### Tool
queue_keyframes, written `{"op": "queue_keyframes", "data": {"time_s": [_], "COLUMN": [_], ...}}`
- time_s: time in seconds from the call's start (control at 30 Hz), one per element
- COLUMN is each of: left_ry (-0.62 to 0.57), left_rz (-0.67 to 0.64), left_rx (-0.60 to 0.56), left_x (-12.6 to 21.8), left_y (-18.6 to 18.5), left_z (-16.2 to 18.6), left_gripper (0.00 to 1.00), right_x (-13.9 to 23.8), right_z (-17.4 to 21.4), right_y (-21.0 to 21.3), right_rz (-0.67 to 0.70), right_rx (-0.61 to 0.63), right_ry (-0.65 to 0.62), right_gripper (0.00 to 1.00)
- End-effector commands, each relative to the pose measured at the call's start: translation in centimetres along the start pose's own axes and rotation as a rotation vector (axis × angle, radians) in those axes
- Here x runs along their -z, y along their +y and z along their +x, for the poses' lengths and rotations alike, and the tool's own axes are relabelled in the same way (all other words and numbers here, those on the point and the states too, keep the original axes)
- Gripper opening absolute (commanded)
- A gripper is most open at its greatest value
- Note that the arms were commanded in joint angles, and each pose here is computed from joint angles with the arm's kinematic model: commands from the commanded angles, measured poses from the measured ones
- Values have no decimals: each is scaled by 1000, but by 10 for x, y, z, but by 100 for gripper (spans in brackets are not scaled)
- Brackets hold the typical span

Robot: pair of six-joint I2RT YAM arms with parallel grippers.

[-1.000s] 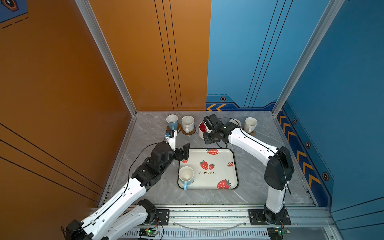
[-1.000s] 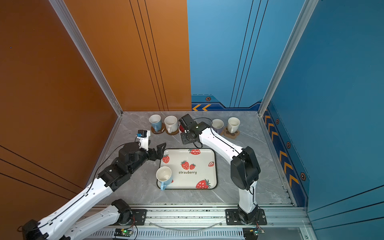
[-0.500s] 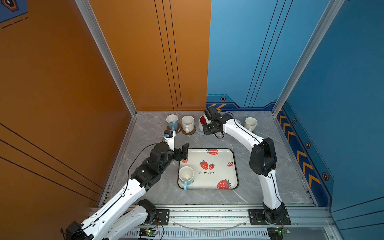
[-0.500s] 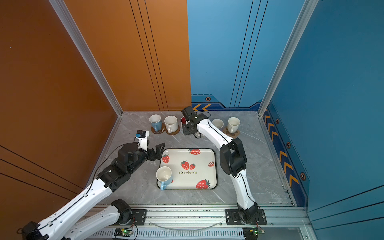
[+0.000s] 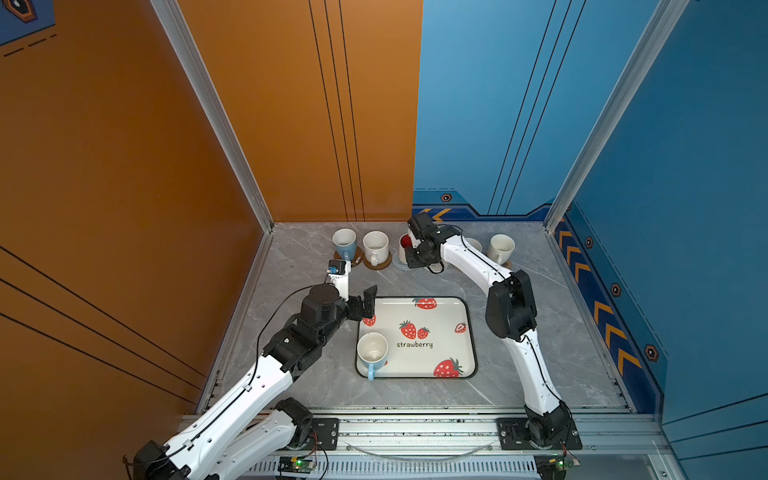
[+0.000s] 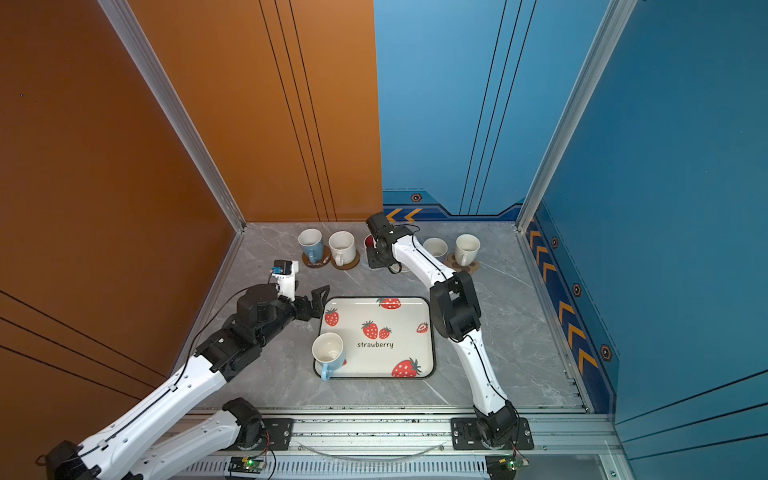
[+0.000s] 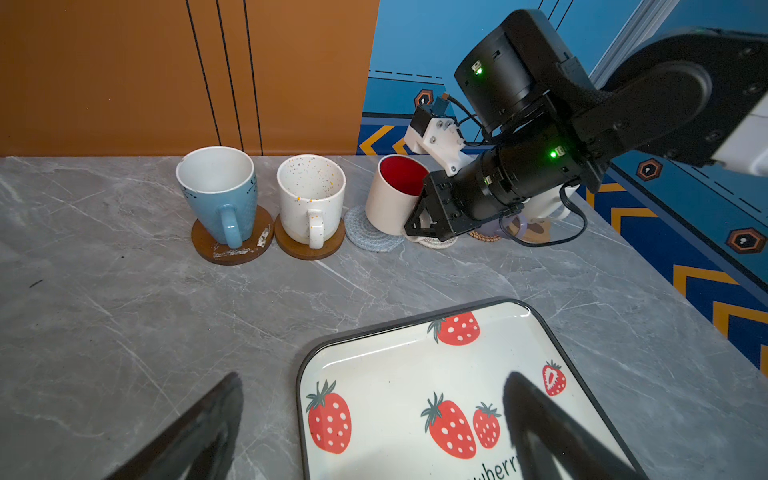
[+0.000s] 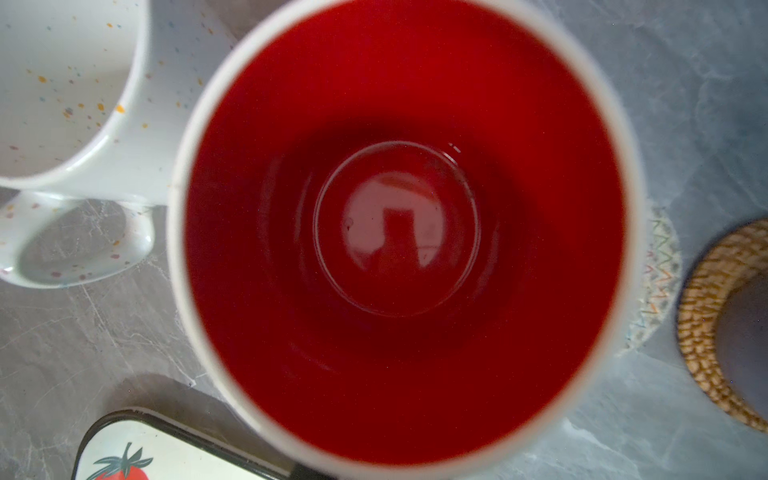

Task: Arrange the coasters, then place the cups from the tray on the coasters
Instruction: 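Lower the red-inside mug onto the blue woven coaster beside the speckled mug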

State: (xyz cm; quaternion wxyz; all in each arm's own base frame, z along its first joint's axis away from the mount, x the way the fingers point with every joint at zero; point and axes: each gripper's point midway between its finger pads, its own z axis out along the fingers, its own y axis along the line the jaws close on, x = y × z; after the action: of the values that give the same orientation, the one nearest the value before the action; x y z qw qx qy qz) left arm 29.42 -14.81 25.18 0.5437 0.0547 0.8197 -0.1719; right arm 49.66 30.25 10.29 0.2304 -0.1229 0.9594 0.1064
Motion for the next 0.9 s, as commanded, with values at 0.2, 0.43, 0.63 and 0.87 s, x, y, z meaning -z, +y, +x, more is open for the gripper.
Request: {"op": "queue_keyframes", "data": {"time_s": [0.2,0.43,0.63,0.87], "left_ry": [8,15,16,15], "left_rz": [31,36,34,38], "left_rx": [8,11,12,16], "left_x": [-2,-5,-6,-7], "left_y": [-2,-2,-2,-2], "left_z": [3,4,4,4], "left_gripper": [98,98,98,98], "right_x": [5,-3,-7,-12], "right_z": [-21,-19,-18,-18], "right_y": [7,4,3,2], "right_rz": [-17,-1,5,13], "right_rx": [1,10,13,16], "right_ry": [-59,-45,-40,-38], "right_gripper": [0,0,0,0]}}
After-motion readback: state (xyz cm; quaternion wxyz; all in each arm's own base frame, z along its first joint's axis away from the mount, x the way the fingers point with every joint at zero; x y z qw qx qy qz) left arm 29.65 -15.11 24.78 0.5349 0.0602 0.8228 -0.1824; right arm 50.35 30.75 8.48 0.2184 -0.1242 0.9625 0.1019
